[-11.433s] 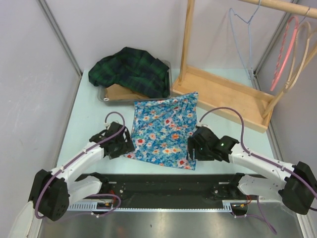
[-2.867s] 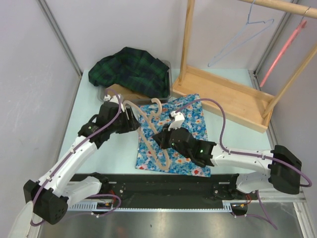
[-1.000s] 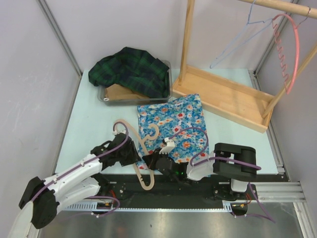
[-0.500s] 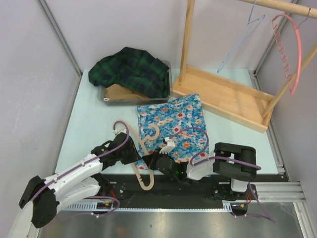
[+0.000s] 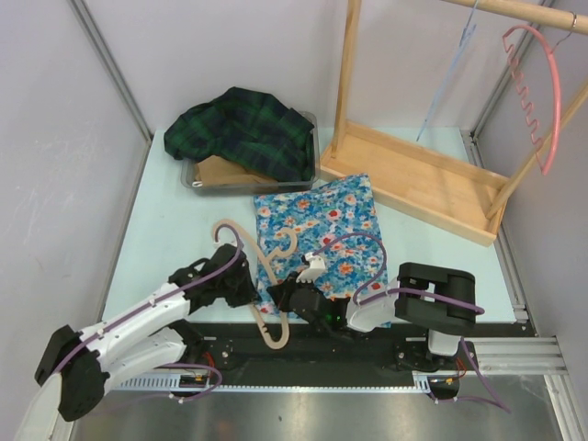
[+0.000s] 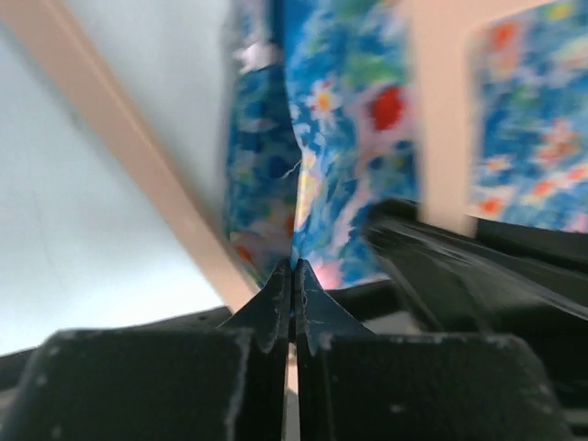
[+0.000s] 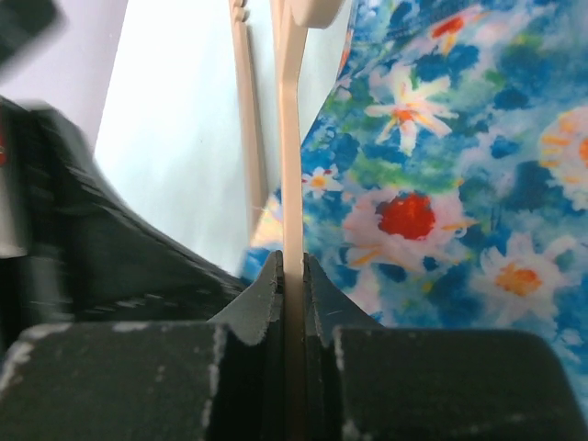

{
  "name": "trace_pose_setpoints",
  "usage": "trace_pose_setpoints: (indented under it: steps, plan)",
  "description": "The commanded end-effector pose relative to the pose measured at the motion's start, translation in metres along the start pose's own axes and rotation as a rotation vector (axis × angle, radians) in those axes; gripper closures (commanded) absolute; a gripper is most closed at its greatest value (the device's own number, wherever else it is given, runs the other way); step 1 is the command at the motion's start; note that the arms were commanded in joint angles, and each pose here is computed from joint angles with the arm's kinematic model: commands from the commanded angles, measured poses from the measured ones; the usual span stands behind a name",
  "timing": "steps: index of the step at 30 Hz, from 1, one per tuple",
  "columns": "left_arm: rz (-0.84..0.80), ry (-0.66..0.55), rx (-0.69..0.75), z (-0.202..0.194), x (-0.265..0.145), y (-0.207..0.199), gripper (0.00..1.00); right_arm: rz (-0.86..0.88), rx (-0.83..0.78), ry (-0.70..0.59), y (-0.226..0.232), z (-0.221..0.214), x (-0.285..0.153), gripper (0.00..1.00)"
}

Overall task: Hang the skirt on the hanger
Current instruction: Place skirt on hanger

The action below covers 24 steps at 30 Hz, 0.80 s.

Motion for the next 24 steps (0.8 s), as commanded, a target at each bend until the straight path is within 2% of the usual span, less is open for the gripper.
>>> trace_pose_setpoints:
  steps: [1,5,8,17,24]
  plan:
    - [-0.107,-0.034,0.029,0.012,-0.034,-0.038,1.0,-0.038,-0.133,-0.083,-0.004,0.016,-0.002,1.0]
    - [-0.152,-0.044,0.037,0.015,-0.051,-0.053,1.0,-0.049,-0.225,-0.114,0.002,0.021,-0.003,1.0]
    - [-0.151,-0.043,0.037,0.015,-0.057,-0.053,1.0,-0.091,-0.235,-0.137,-0.001,0.025,-0.004,1.0]
    - [-0.118,0.01,0.014,-0.004,-0.052,-0.022,1.0,-0.166,-0.276,-0.239,-0.002,0.06,-0.017,1.0]
    - [-0.196,0.067,0.016,-0.016,-0.051,-0.023,1.0,-0.183,-0.294,-0.23,-0.007,0.064,-0.01,1.0]
Point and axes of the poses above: each gripper's point midway between its finger pads, its own x axis out along the fingers, its own y axis along the line the jaws close on, z = x × y, the point moved 4 cm from there along -x, back along the fingers, and after that the axes turned 13 degrees about -x, right-handed, at the moved point
